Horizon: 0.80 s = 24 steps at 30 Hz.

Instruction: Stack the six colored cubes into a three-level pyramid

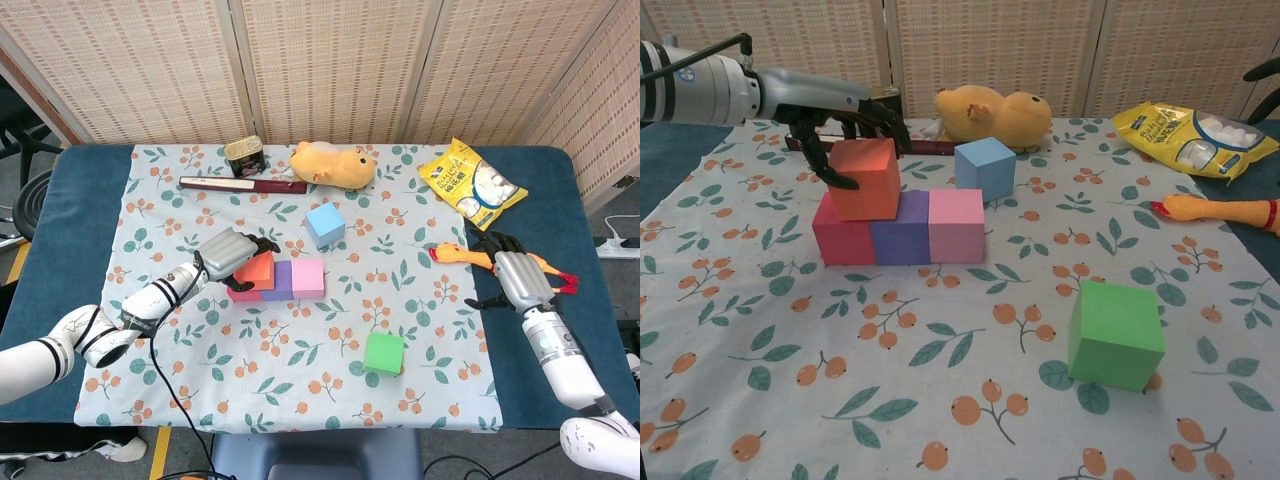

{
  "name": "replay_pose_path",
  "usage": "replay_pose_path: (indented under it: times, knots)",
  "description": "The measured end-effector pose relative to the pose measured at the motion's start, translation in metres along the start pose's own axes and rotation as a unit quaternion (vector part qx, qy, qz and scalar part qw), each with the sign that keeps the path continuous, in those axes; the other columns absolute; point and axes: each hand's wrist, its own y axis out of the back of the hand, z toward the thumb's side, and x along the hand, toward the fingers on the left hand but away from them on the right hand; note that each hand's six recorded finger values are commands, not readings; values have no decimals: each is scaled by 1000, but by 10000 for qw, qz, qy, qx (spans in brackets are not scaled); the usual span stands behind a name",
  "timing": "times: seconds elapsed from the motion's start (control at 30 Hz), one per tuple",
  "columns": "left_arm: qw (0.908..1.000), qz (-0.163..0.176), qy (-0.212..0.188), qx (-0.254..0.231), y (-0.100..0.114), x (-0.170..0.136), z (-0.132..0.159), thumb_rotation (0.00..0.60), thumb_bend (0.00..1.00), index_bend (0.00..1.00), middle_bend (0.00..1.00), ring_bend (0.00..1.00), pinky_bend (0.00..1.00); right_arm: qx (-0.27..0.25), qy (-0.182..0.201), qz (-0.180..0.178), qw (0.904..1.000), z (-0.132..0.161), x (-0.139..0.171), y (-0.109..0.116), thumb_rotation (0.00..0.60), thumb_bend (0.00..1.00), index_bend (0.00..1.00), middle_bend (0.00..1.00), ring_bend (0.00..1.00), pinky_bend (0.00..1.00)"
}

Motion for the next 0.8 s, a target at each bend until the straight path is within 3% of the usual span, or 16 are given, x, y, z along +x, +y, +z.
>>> replay_pose_path:
  times: [0.8]
  knots:
    - [9999, -60, 126, 33, -2, -2, -1, 600, 316, 186, 208, 259, 387, -11, 23, 26, 10000, 1, -1, -1, 600, 0, 0, 207, 0, 4]
